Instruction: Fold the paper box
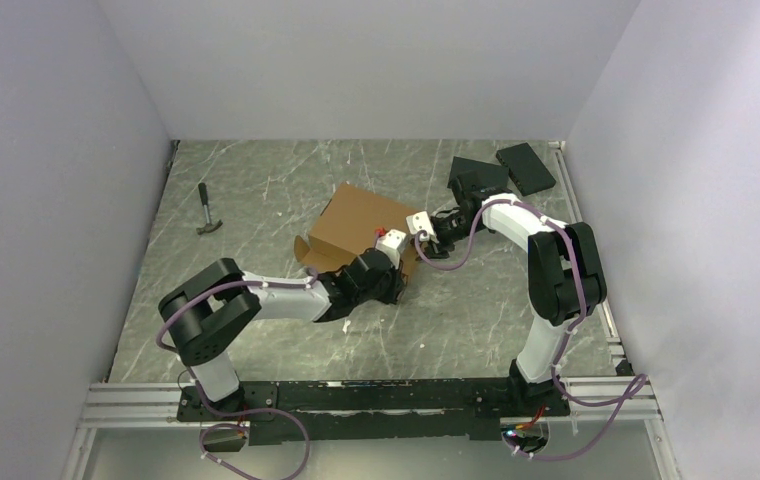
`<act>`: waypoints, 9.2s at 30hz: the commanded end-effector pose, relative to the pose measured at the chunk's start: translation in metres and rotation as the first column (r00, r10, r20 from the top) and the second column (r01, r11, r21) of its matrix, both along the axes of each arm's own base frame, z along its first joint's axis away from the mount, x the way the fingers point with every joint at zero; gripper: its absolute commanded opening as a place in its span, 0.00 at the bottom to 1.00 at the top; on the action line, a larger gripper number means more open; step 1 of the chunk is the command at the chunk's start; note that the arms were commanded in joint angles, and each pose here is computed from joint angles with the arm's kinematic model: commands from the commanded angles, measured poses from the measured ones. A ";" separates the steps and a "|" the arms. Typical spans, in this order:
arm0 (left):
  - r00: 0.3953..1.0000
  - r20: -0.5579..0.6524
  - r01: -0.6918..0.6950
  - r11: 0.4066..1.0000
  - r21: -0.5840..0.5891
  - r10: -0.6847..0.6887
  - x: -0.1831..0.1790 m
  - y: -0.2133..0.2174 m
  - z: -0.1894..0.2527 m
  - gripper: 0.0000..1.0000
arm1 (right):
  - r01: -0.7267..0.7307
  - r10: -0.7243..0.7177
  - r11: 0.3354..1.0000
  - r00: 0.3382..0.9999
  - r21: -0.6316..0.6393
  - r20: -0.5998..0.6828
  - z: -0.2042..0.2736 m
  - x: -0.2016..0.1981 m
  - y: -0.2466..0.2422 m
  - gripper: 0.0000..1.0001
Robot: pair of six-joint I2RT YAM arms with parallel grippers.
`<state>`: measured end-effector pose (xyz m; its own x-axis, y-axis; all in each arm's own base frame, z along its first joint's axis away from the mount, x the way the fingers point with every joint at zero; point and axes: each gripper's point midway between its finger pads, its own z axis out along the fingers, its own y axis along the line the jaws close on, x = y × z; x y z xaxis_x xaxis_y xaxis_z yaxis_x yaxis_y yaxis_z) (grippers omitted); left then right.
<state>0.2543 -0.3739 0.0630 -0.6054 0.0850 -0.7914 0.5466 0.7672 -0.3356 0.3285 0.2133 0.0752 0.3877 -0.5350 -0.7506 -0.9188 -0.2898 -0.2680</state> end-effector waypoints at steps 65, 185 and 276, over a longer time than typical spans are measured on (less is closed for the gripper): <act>0.986 -0.164 -0.030 0.994 -0.105 0.013 -0.001 -0.003 0.016 0.38 | -0.027 0.026 1.000 0.997 -0.005 -0.075 -0.008 -0.022 0.001 0.46; 0.929 -0.354 -0.197 0.951 -0.240 0.103 0.091 0.142 0.026 0.33 | 0.441 -0.345 0.890 0.817 0.114 -0.461 0.091 -0.045 -0.012 0.48; 0.787 -0.394 -0.537 0.841 -0.059 0.475 0.053 0.153 0.003 0.07 | 0.458 -0.454 0.888 0.859 -0.039 -0.236 0.051 -0.015 0.076 0.68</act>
<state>0.2941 -0.2159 0.0529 -0.7854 -0.4305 -0.4447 -0.1259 0.8146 -0.5663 0.3059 0.2707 0.1040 -0.0429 -0.6614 -0.7488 -0.9835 0.1597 -0.0847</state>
